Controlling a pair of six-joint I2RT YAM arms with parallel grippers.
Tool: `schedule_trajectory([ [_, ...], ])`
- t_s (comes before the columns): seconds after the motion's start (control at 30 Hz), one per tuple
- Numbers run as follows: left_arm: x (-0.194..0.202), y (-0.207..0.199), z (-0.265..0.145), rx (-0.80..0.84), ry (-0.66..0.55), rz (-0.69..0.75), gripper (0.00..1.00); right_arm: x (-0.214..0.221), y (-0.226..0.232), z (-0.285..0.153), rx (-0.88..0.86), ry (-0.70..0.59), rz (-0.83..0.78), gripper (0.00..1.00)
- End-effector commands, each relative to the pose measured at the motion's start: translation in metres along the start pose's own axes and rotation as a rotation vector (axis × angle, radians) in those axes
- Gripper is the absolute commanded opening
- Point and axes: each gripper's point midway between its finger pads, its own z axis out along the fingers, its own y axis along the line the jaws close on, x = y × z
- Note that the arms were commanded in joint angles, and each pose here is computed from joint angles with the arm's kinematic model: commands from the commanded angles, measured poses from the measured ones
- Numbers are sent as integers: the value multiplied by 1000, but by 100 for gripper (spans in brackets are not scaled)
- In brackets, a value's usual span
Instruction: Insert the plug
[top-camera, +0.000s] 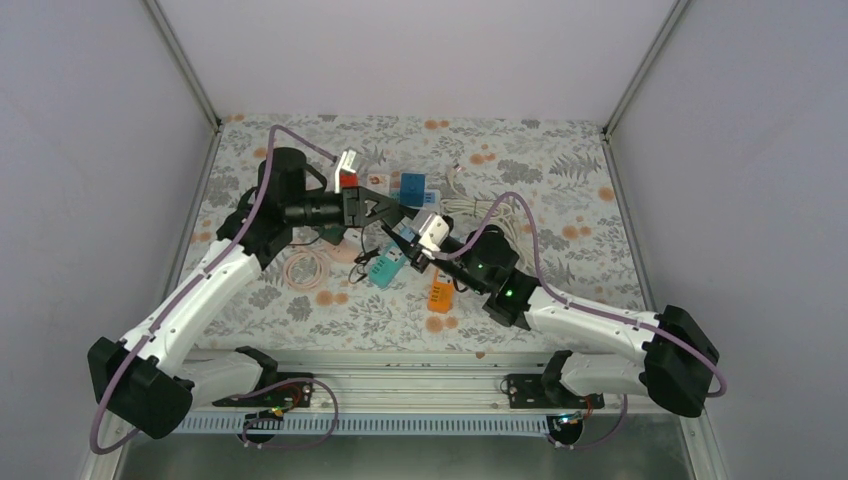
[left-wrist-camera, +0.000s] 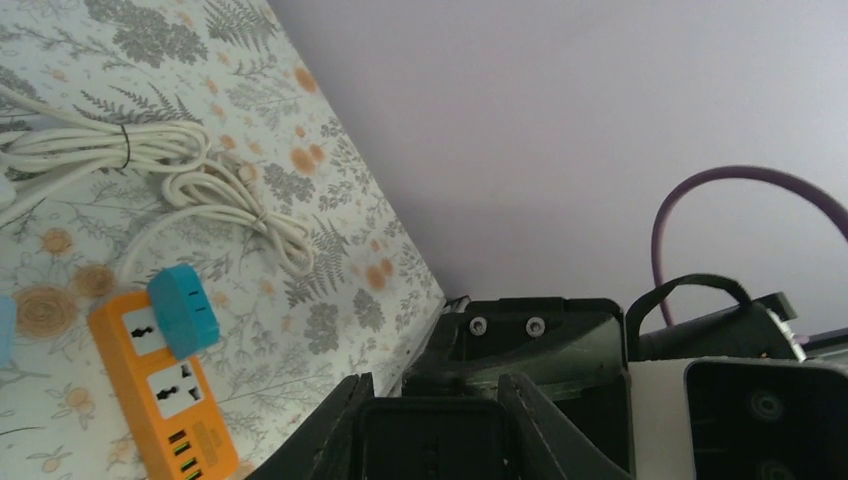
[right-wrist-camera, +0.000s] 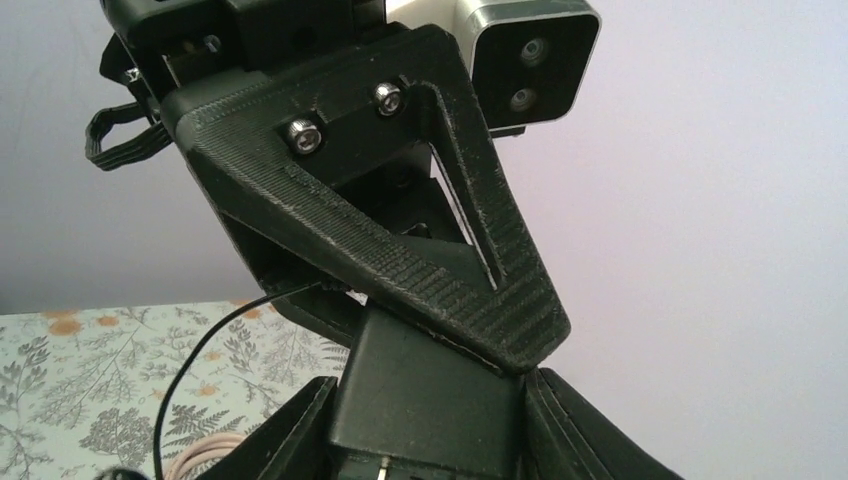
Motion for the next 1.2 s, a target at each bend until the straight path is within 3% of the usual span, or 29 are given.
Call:
schedule_trajectory([
  [0.0, 6, -11, -9, -5, 26, 99, 34, -11, -7, -4, -6, -21, 16, 42],
  [0.1, 8, -13, -11, 0, 35, 117, 34, -11, -8, -5, -12, -17, 17, 42],
  [0.3, 12, -10, -12, -23, 50, 145, 10, -8, -4, -1, -40, -7, 28, 42],
  [0.37, 13, -6, -12, -39, 47, 146, 6, -4, -5, 1, -30, 9, 43, 45],
  [0.4, 12, -4, -13, -54, 38, 156, 6, -2, -8, 2, -16, 20, 60, 52],
  [0.5, 2, 13, -19, -179, -25, 196, 6, 3, -12, 0, 13, 35, 116, 88],
  [0.57, -5, 29, -29, -296, -77, 238, 6, 4, -11, -7, 10, 37, 157, 99],
  [0.83, 10, 102, -56, -652, -171, 318, 7, -3, -11, -47, 11, 15, 351, 100],
  [1.17, 58, 164, -7, -923, -57, 379, 7, 14, -55, -88, 297, 32, 544, 100],
])
